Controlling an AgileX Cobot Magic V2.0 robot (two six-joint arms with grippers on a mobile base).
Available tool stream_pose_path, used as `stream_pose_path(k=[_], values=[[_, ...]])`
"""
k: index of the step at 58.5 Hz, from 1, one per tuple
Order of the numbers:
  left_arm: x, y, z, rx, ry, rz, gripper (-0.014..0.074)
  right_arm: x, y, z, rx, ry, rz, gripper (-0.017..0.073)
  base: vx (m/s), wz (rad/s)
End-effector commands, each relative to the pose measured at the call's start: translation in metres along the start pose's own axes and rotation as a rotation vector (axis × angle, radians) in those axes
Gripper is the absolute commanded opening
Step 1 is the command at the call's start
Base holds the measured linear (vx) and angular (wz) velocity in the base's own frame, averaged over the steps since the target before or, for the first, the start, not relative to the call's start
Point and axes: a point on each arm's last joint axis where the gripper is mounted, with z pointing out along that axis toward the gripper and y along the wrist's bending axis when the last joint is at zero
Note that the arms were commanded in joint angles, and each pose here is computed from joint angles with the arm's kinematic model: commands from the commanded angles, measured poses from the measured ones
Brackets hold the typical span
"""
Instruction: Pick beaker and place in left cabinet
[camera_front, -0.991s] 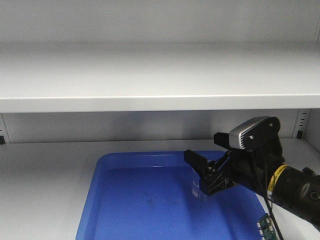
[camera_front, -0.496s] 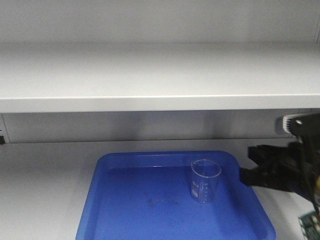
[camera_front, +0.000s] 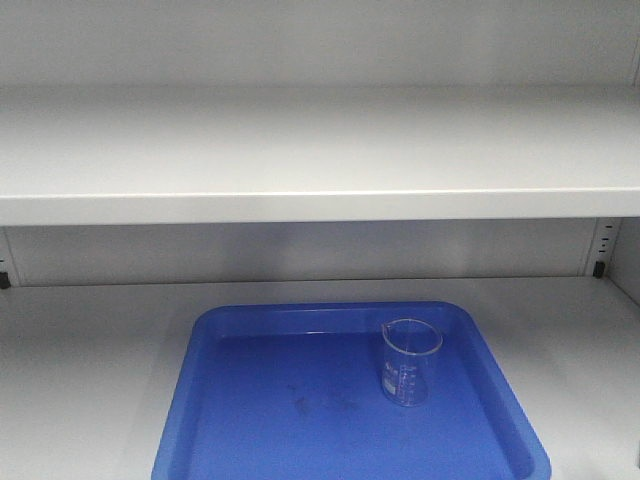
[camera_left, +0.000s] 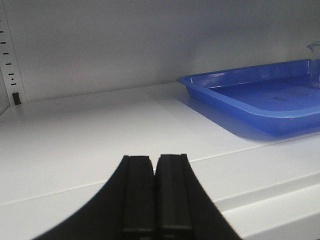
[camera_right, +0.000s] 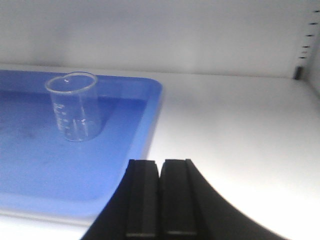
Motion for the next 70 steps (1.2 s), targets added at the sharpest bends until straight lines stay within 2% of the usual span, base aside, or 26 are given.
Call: stream_pose_path(k=[1, 15, 32, 34, 36, 39, 42, 51, 54, 59, 62, 70], values=[[-0.003, 0.000, -0.001, -0.004, -0.086, -0.012, 0.0001, -0.001, -0.001, -0.018, -0.003, -0.095, -0.003, -0.0008, 0.00, 0.00], [-0.003, 0.000, -0.001, -0.004, -0.086, -0.012, 0.0001, 0.017, -0.003, -0.041, 0.002, -0.188, 0.006, -0.0008, 0.00, 0.00], [-0.003, 0.000, -0.001, -0.004, -0.086, -0.012, 0.0001, 0.021, -0.003, -0.043, 0.006, -0.191, 0.009, -0.0008, 0.00, 0.00], [-0.003, 0.000, -0.001, -0.004, -0.086, -0.012, 0.0001, 0.022, -0.003, -0.043, 0.003, -0.189, 0.027, -0.0008, 0.00, 0.00], [-0.003, 0.000, -0.001, -0.004, -0.086, -0.012, 0.0001, 0.022, -0.003, -0.042, -0.007, -0.182, 0.076, -0.0008, 0.00, 0.00], [-0.003, 0.000, -0.001, -0.004, -0.086, -0.012, 0.0001, 0.023, -0.002, -0.042, -0.028, -0.171, 0.187, -0.0008, 0.00, 0.00], [-0.003, 0.000, -0.001, -0.004, -0.086, -0.012, 0.0001, 0.024, -0.001, -0.042, -0.038, -0.153, 0.255, -0.0008, 0.00, 0.00], [-0.003, 0.000, -0.001, -0.004, -0.086, -0.012, 0.0001, 0.034, 0.001, -0.041, -0.042, -0.043, 0.222, -0.0008, 0.00, 0.00], [-0.003, 0.000, -0.001, -0.004, -0.086, -0.012, 0.0001, 0.037, 0.002, -0.042, -0.053, -0.016, 0.181, -0.0008, 0.00, 0.00], [-0.003, 0.000, -0.001, -0.004, -0.086, -0.012, 0.0001, 0.040, 0.005, -0.044, -0.081, -0.029, 0.076, -0.0008, 0.00, 0.00], [-0.003, 0.000, -0.001, -0.004, -0.086, -0.012, 0.0001, 0.044, 0.006, -0.044, -0.095, -0.064, 0.062, -0.0008, 0.00, 0.00], [-0.003, 0.000, -0.001, -0.004, -0.086, -0.012, 0.0001, 0.062, 0.005, -0.046, -0.064, -0.133, 0.152, -0.0008, 0.00, 0.00]])
